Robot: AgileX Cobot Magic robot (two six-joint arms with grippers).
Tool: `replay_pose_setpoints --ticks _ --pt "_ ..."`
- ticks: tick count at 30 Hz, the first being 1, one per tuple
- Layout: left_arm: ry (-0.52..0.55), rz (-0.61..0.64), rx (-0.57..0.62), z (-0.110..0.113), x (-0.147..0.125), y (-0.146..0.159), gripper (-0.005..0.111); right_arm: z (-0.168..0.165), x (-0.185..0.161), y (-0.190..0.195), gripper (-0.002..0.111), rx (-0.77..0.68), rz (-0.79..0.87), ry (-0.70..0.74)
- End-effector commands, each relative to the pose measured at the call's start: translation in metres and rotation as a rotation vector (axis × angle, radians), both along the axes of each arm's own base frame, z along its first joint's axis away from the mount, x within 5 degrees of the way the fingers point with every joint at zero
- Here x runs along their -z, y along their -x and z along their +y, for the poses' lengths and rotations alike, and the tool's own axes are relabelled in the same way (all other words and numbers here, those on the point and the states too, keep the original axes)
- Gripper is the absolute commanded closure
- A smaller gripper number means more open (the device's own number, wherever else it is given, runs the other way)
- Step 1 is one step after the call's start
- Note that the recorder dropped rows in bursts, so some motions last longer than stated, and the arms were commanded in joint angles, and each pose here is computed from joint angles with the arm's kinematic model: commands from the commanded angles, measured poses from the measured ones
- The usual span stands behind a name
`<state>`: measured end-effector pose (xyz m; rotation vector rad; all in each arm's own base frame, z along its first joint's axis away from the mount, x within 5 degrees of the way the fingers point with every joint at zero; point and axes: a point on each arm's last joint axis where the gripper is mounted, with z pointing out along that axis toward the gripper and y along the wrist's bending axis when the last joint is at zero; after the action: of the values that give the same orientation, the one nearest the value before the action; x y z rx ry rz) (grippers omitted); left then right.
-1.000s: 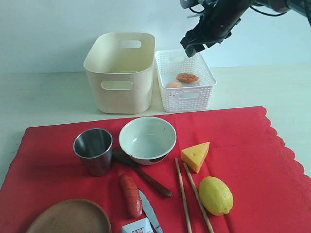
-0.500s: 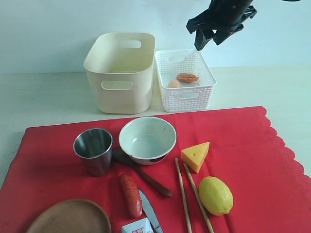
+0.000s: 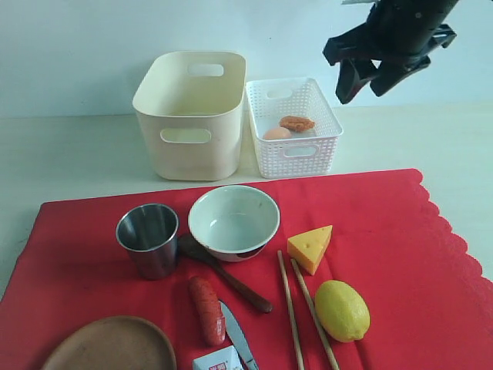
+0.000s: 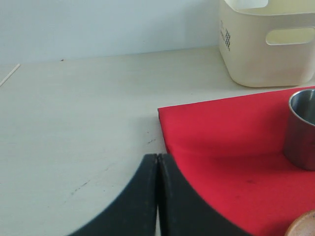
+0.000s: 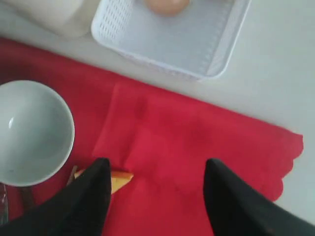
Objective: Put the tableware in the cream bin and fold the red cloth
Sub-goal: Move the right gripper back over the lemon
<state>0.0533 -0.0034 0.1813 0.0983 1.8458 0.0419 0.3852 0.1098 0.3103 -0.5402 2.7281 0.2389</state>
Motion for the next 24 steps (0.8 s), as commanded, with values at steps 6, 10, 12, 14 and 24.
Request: replay_pose_setpoints --ticks 6,10,12,14,24 --pt "-0.004 -0.011 -0.005 0.000 0.000 0.000 0.107 -0.022 0.007 0.082 0.054 0.031 -0.060 -0.009" --pt "-0.004 -0.011 -0.005 0.000 0.000 0.000 0.107 -0.027 0.019 0.110 0.054 0.045 -0.041 -0.032" --pt "-0.004 -0.011 -0.005 0.000 0.000 0.000 0.107 -0.025 0.024 0.119 0.054 0.042 -0.021 -0.049" --pt "-0.004 -0.011 -0.005 0.000 0.000 0.000 0.107 -0.016 0.031 0.128 0.054 0.004 -0.006 -0.042" --pt "-0.004 -0.011 -0.005 0.000 0.000 0.000 0.107 0.043 0.083 0.166 0.054 -0.240 0.116 0.016"
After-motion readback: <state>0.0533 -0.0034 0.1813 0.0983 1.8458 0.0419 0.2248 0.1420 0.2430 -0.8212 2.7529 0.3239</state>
